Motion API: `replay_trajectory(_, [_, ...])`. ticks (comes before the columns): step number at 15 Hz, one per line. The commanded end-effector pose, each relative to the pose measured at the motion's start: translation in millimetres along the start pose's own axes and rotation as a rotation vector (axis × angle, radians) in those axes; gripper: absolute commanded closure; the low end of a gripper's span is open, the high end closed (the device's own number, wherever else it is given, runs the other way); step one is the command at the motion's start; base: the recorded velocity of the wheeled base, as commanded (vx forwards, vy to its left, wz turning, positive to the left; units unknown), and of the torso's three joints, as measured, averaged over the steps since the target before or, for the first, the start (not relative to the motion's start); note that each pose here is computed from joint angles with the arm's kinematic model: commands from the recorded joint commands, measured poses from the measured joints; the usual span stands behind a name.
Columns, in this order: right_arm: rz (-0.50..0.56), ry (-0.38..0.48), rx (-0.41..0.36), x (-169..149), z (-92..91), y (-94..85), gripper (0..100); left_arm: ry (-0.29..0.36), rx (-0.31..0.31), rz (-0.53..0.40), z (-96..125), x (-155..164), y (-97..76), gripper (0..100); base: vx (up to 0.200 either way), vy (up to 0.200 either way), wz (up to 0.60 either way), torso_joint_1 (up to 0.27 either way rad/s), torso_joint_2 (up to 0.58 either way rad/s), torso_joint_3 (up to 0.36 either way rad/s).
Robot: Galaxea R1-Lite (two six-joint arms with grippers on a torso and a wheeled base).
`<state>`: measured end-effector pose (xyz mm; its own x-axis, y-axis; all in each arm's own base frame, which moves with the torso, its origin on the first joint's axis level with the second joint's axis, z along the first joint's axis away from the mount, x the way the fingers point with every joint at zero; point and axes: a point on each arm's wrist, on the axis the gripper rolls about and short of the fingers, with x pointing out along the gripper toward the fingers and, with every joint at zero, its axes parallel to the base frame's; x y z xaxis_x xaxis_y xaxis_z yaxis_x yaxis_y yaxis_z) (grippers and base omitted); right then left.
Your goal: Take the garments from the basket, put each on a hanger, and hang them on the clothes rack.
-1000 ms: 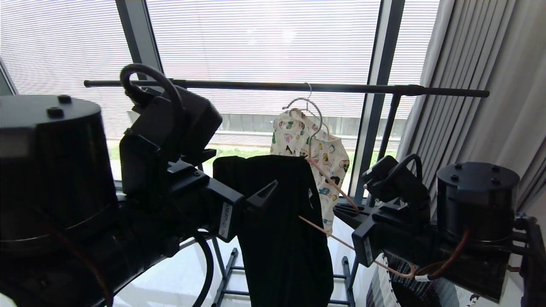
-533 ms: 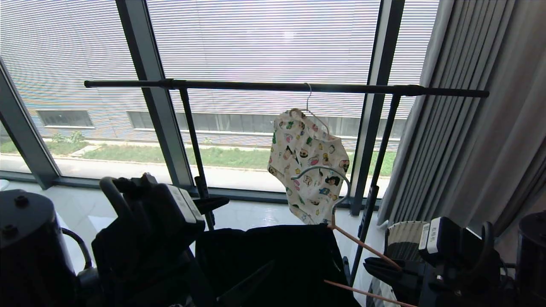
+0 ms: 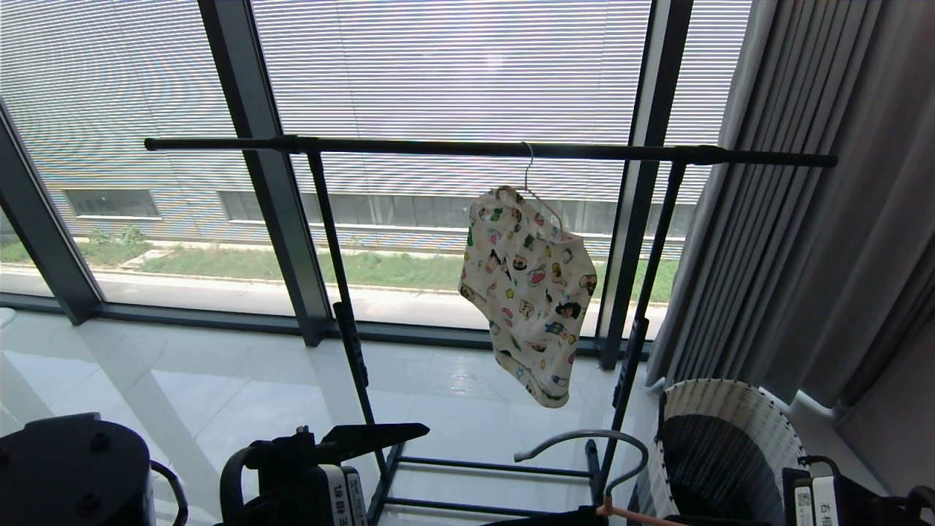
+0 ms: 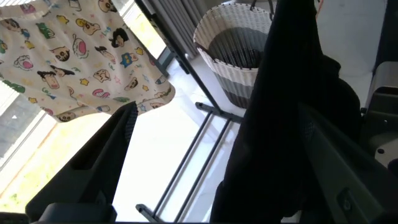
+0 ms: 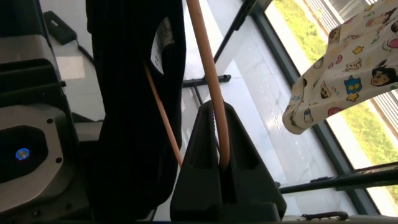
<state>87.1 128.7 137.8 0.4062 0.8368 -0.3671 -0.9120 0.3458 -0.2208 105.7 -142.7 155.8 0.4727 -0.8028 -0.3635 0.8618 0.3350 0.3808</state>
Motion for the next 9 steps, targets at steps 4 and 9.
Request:
replay_trajectory(4, [0.027, -0.025, -0.018, 10, 13.2, 1.0, 100, 0.013, 0.008, -0.093, -2, 9, -11.4, 0, 0.000, 0.000, 0.00, 0.000, 0.00, 0.000])
replay_trajectory(9, [0.054, -0.051, -0.054, 10, 19.3, 6.4, 100, 0.026, -0.012, -0.102, -4, 12, -11.9, 100, 0.000, 0.000, 0.00, 0.000, 0.00, 0.000])
